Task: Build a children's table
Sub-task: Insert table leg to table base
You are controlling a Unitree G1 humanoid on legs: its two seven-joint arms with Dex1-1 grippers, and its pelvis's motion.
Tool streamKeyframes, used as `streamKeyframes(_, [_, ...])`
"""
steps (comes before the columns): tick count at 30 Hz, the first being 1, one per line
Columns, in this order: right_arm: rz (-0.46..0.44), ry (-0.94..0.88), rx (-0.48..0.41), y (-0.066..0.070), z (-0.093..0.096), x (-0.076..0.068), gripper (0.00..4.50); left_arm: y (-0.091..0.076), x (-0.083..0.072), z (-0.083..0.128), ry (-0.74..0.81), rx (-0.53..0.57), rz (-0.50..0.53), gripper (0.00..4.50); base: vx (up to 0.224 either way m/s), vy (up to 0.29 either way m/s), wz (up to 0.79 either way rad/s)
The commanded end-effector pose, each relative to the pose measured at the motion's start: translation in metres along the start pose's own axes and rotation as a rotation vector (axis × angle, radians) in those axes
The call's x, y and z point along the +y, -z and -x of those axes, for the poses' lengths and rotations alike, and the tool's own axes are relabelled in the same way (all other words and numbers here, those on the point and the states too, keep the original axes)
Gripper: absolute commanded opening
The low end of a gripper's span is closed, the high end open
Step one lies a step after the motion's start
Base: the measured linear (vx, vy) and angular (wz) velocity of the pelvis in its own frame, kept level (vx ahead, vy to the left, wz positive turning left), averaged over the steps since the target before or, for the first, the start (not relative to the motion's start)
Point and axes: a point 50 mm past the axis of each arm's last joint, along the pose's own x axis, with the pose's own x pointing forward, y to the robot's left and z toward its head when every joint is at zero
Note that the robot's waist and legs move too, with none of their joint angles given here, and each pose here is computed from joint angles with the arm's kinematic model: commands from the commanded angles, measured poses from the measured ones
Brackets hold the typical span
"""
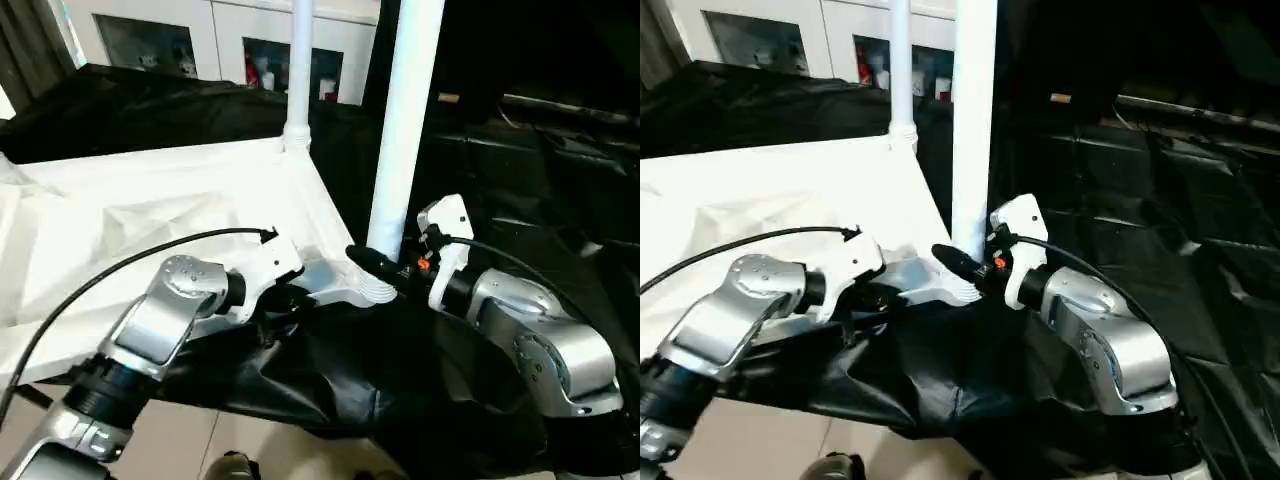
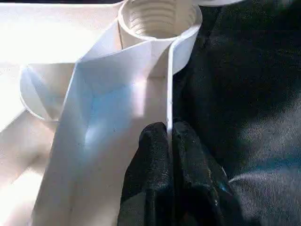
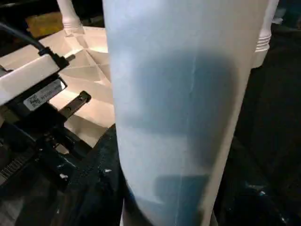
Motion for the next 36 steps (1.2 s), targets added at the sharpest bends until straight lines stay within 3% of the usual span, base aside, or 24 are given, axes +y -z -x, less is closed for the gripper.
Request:
streamKeyframes(1, [-0.024, 0.007, -0.075, -0.009, -0.002, -0.008, 1.91, -0.015, 0.004, 0.007, -0.007, -0.055, -0.079, 0.00, 0.000, 0.000, 0.00])
streamKeyframes(2, [-0.038, 0.009, -0.082, -0.005, -0.006, -0.014, 1.91, -0.017, 0.005, 0.007, 0.027, -0.068, -0.118, 0.00, 0.000, 0.000, 0.00])
streamKeyframes(10, [-0.003, 0.002, -0.114, -0.002, -0.011, -0.019, 1.91, -0.019, 0.008, 0.003, 0.025, -0.057, -0.183, 0.00, 0.000, 0.000, 0.00])
streamKeyframes(12, [0.006, 0.018, -0.152, 0.004, -0.014, -0.024, 1.91, -0.014, 0.011, -0.004, 0.013, -0.020, -0.266, 0.00, 0.000, 0.000, 0.00])
streamKeyframes(15, [-0.001, 0.034, -0.163, 0.009, -0.015, -0.026, 1.91, -0.011, 0.012, -0.008, 0.019, -0.006, -0.284, 0.00, 0.000, 0.000, 0.00])
streamKeyframes(16, [-0.001, 0.034, -0.163, 0.009, -0.015, -0.026, 1.91, -0.011, 0.012, -0.008, 0.019, -0.006, -0.284, 0.00, 0.000, 0.000, 0.00])
streamKeyframes(18, [-0.019, 0.044, -0.161, 0.023, -0.019, -0.026, 1.91, 0.000, 0.010, -0.019, 0.036, -0.037, -0.228, 0.00, 0.000, 0.000, 0.00])
streamKeyframes(23, [-0.019, 0.043, -0.148, 0.033, -0.024, -0.026, 1.91, 0.011, 0.010, -0.025, 0.059, -0.044, -0.200, 0.00, 0.000, 0.000, 0.00])
streamKeyframes(36, [0.027, 0.020, -0.081, 0.045, -0.024, -0.036, 1.91, 0.017, 0.014, -0.017, 0.143, -0.064, -0.212, 0.00, 0.000, 0.000, 0.00])
